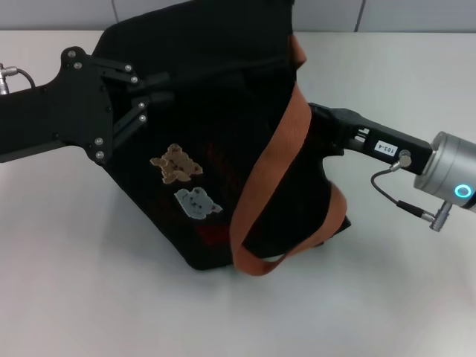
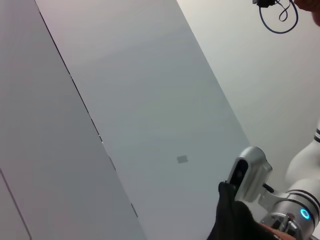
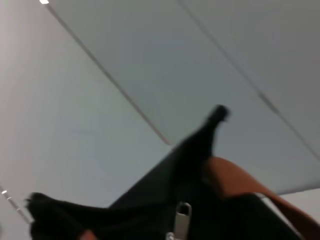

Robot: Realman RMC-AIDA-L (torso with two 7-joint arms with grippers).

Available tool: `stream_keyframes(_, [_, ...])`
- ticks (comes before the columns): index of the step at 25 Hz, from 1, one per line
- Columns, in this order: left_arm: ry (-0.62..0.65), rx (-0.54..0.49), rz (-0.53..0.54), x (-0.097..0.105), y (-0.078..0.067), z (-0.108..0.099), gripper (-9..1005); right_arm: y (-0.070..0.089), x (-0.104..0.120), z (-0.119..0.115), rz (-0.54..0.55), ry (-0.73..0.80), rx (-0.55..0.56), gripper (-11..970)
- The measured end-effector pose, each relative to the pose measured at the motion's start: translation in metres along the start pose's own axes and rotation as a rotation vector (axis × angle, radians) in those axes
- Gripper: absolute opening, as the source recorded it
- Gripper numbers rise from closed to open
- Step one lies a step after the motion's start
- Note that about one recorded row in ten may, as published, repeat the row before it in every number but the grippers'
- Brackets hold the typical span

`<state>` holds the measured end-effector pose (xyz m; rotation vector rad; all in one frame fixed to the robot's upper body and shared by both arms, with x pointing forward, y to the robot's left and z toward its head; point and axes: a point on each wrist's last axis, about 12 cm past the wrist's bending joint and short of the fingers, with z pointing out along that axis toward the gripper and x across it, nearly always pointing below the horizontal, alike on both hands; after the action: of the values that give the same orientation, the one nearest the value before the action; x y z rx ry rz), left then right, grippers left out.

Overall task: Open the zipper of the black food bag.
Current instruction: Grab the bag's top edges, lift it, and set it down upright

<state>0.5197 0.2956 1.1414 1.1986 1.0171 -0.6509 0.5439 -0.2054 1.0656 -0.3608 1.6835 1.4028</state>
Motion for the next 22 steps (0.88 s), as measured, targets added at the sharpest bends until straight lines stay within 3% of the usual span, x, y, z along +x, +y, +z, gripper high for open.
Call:
stream_keyframes(7, [-0.001,-0.002,0.001,0.0,0.0,-0.001,73,-0.003,-0.001,-0.008,0.014,-0.053,0.029,73])
stream_keyframes(16, [-0.002,0.004,-0.001,0.0,0.0,0.001,73,0.011,-0.007,0.025,-0.001,-0.012,-0.089,75])
stream_keyframes(22, [-0.003,0.003,0.0,0.0,0.0,0.001,73,0.006,-0.002,0.006,-0.01,-0.024,-0.049,76])
